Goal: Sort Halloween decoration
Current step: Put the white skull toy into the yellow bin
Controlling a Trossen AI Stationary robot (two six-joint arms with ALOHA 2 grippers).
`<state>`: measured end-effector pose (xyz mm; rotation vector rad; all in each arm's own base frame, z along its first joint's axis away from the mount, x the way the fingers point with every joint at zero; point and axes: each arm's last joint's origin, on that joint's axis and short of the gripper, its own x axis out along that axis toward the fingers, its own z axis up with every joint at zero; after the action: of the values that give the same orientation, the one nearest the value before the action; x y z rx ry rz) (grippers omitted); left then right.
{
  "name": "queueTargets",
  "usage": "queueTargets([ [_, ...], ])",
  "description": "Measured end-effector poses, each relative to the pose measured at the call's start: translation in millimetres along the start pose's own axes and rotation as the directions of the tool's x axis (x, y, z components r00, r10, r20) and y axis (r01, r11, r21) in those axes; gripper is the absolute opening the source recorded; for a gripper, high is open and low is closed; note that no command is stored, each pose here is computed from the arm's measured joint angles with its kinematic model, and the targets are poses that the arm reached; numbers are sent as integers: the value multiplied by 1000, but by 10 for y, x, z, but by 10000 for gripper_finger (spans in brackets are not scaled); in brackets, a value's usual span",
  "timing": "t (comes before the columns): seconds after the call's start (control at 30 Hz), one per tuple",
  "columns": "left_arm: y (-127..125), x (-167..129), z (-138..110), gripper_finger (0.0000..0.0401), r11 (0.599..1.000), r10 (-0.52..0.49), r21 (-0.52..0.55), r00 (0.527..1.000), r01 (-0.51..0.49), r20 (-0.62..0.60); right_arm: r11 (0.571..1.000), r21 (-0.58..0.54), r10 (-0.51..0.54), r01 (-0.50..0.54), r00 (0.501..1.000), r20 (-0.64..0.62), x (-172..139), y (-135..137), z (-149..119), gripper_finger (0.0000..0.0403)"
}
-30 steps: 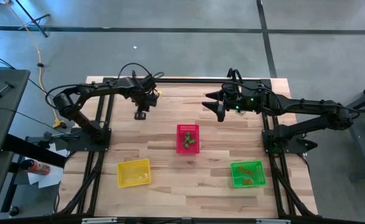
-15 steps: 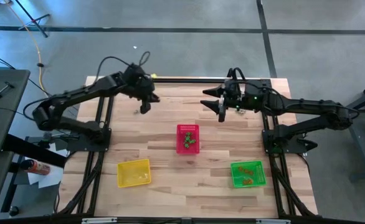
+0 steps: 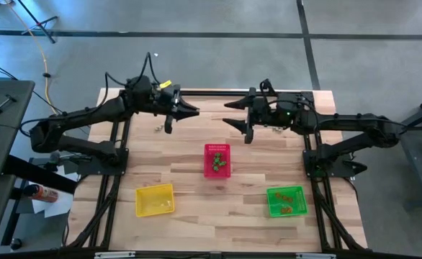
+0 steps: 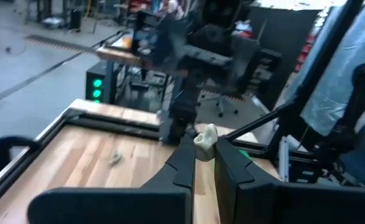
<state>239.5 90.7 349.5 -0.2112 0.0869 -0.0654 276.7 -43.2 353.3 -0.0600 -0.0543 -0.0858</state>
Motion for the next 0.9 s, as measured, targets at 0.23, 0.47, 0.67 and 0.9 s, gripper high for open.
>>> queueTargets([
  [0.23, -72, 39, 1, 10, 1000, 18, 18, 1000, -18, 15, 1000, -8, 1, -1, 1000, -3, 4, -2, -5, 244],
  [0.47, -74, 35, -5, 10, 1000, 14, -1, 1000, -14, 8, 1000, -8, -12, 12, 1000, -4, 4, -5, -7, 244],
  [0.67, -347, -142, -190, 10, 963, -163, -250, 958, 102, -235, 999, -3, -45, 45, 999, -8, 3, -15, -9, 244],
  [0.9, -941, -382, -574, 10, 868, -245, -487, 765, -101, -595, 997, 49, -52, 53, 998, -23, 3, -16, -23, 244],
])
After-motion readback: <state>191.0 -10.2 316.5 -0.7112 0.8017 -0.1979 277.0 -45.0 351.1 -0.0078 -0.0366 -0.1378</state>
